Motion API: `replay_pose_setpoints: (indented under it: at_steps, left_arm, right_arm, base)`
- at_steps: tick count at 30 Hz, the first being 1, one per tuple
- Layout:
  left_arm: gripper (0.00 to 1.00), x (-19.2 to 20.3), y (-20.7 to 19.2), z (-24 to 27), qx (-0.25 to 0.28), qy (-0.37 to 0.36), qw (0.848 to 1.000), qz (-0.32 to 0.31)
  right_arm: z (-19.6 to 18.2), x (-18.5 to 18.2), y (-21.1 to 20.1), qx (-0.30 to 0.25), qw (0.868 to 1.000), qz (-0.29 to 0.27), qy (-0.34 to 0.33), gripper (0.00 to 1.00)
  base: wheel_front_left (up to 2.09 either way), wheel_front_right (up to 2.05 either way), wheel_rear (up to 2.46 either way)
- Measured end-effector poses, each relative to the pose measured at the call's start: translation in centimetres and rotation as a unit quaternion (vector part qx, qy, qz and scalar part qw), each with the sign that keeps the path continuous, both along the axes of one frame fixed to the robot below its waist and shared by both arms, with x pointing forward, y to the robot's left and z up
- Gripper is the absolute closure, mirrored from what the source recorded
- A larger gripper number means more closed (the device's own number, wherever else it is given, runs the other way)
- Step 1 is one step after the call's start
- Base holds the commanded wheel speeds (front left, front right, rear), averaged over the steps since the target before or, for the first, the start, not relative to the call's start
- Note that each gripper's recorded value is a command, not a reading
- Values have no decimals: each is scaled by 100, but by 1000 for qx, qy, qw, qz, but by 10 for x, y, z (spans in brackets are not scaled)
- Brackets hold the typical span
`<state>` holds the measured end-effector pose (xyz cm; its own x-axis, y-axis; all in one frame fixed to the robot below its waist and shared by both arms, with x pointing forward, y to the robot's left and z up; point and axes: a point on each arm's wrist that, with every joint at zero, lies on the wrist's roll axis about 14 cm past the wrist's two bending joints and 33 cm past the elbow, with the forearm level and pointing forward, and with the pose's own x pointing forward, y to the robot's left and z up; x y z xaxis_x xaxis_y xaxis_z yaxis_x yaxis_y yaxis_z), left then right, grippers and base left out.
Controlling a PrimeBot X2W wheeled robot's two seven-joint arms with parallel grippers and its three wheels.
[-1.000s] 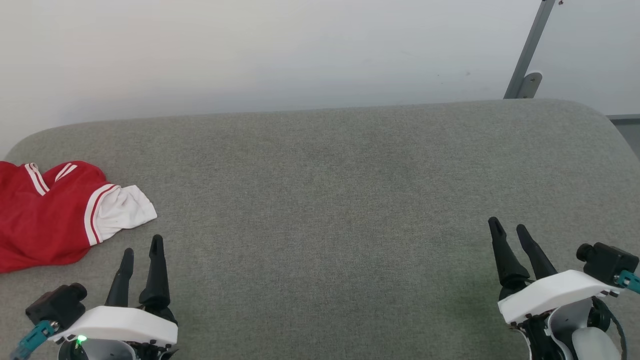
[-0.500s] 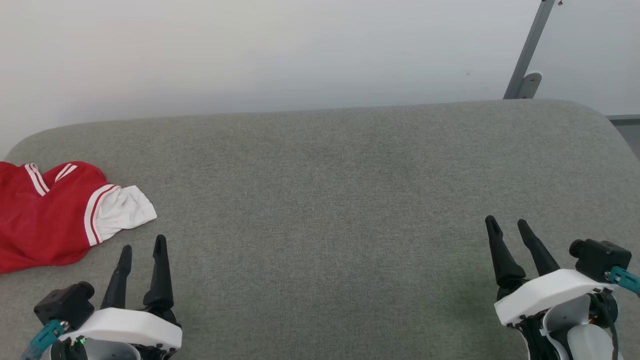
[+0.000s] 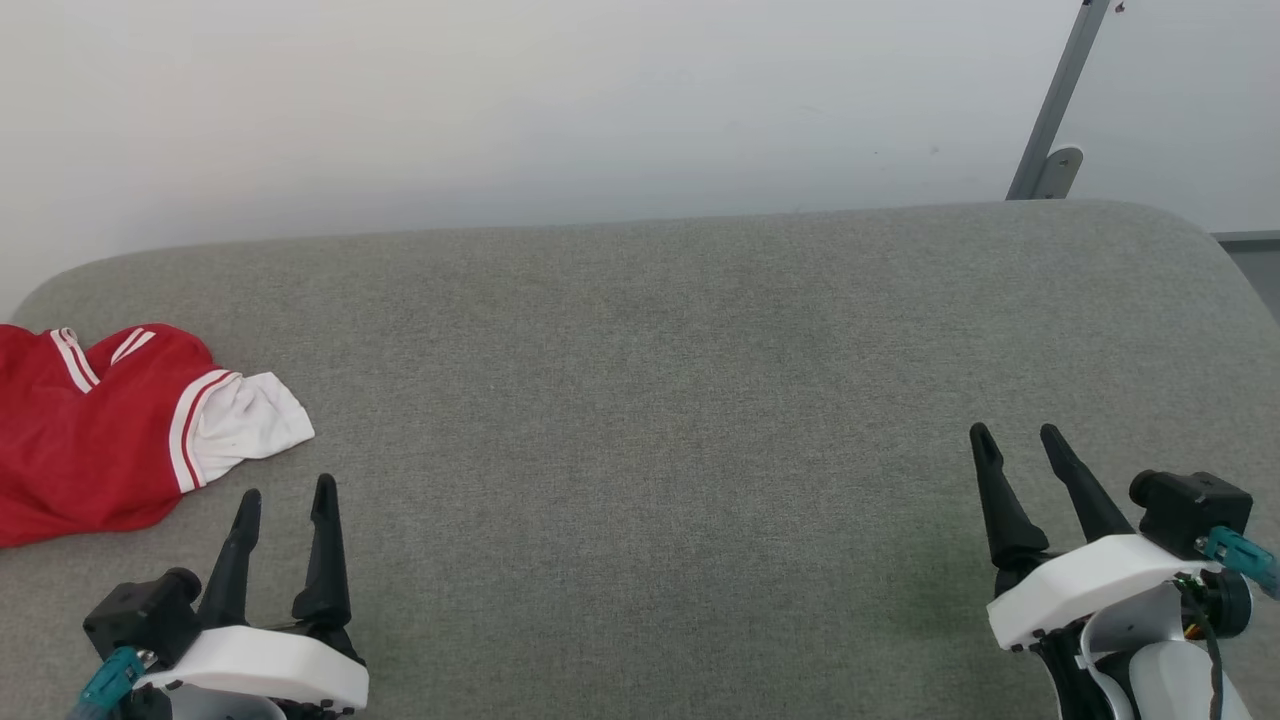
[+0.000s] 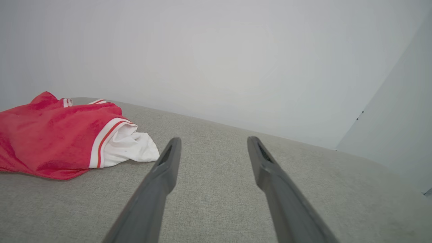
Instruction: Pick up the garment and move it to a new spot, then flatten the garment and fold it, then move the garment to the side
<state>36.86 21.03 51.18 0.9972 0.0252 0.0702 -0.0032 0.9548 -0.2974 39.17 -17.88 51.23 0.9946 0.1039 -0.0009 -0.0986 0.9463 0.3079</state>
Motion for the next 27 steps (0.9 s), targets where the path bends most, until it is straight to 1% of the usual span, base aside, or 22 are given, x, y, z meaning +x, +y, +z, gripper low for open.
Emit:
replay_pose_setpoints:
  at_steps: [27]
  left_arm:
    - [0,-2,-6,9,100,-26,994,-16]
  right_arm:
    - [11,2,2,-101,994,8,-31,0]
  base:
    - [0,0,0]
